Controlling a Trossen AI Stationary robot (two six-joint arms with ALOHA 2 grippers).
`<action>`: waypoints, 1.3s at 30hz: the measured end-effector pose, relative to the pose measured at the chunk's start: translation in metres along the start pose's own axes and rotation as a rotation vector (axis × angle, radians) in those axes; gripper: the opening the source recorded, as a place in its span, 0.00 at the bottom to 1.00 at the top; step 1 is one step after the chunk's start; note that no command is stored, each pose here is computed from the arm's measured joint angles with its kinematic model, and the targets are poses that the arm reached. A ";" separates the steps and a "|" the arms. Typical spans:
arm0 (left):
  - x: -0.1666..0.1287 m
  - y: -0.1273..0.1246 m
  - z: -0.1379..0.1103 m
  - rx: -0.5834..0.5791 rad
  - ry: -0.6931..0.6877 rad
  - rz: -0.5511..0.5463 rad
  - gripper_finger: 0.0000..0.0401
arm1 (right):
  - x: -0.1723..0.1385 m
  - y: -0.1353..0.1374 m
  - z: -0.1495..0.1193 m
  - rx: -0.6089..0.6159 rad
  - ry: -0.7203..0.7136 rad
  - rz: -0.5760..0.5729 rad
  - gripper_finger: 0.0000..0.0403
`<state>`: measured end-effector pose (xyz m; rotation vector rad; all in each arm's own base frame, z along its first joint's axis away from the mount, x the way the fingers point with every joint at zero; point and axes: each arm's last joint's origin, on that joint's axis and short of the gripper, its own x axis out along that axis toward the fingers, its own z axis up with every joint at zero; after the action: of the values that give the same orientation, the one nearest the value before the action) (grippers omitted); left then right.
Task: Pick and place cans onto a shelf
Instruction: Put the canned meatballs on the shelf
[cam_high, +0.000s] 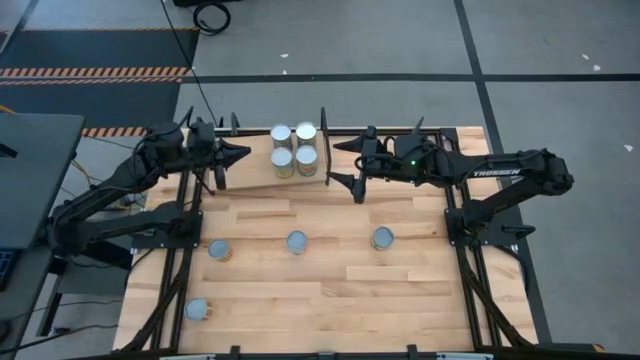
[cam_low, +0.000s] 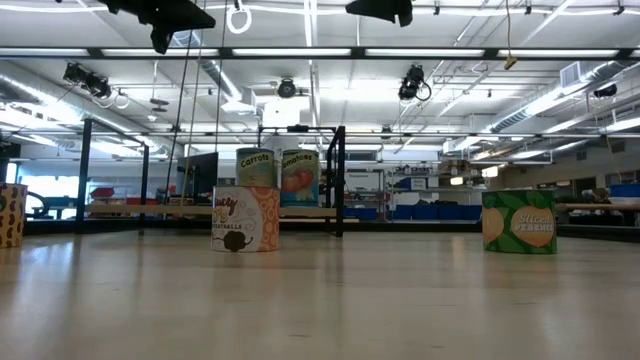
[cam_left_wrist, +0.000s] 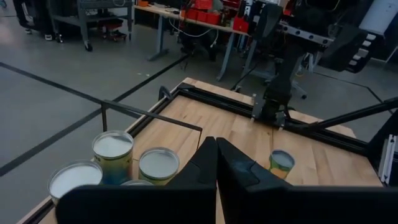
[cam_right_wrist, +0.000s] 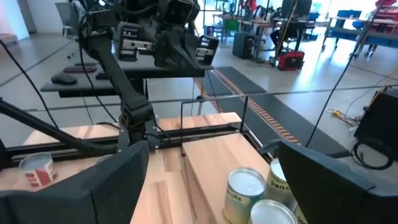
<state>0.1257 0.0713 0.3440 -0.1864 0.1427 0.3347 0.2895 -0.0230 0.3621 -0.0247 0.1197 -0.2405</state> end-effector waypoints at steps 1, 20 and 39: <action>0.000 0.000 0.000 0.000 0.000 0.000 0.01 | 0.000 0.000 0.000 0.000 -0.002 0.000 0.91; 0.000 0.000 0.000 0.000 0.000 0.001 0.01 | 0.000 0.000 0.002 0.001 -0.020 0.000 0.91; 0.002 -0.007 -0.001 0.009 0.007 -0.029 0.01 | 0.000 -0.001 0.006 -0.024 -0.059 -0.004 0.91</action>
<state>0.1300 0.0649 0.3436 -0.1804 0.1486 0.3049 0.2902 -0.0236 0.3680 -0.0562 0.0640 -0.2421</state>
